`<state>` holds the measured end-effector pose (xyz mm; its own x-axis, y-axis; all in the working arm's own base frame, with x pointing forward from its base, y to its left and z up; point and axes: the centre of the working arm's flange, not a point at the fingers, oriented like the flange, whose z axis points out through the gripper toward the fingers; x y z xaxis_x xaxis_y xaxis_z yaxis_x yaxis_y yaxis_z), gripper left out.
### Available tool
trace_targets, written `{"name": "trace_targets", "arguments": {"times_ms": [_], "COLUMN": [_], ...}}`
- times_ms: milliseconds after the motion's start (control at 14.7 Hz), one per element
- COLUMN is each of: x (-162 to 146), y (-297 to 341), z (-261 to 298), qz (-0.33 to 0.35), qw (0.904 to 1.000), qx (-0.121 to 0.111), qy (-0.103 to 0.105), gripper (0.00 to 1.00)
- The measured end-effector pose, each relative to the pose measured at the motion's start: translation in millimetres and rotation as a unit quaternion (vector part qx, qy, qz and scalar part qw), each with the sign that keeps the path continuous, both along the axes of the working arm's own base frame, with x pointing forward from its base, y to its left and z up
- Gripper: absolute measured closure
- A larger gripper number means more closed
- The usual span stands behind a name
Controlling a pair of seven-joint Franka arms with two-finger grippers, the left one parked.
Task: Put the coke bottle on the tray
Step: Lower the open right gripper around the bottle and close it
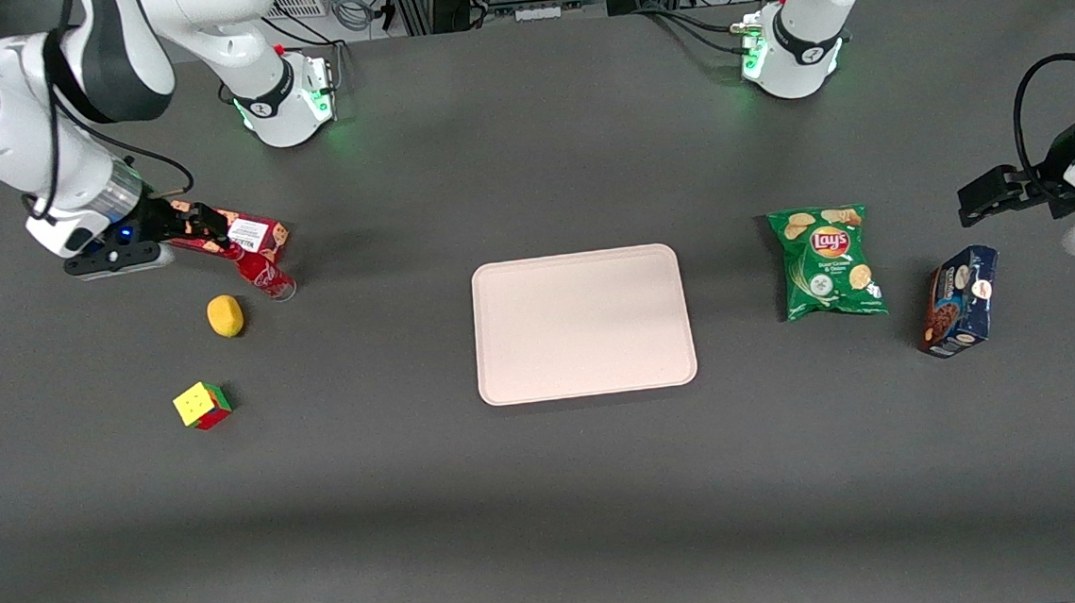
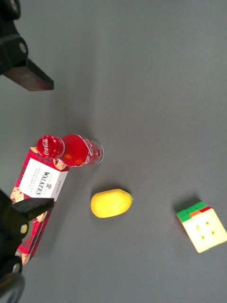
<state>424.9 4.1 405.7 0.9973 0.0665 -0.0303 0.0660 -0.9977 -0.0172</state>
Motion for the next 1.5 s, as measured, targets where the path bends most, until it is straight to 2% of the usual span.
{"name": "trace_targets", "arguments": {"times_ms": [545, 1159, 1295, 1500], "x": [-10, -19, -20, -20], "y": [0, 2, 2, 2], "z": [-74, -89, -89, -90], "qz": [0.001, 0.005, 0.009, 0.011], "qw": [1.0, 0.9999, 0.9999, 0.9998], "qx": [-0.002, -0.004, -0.005, -0.006], "qy": [0.007, 0.013, 0.013, 0.014], "gripper": [0.0, 0.01, 0.04, 0.33]}}
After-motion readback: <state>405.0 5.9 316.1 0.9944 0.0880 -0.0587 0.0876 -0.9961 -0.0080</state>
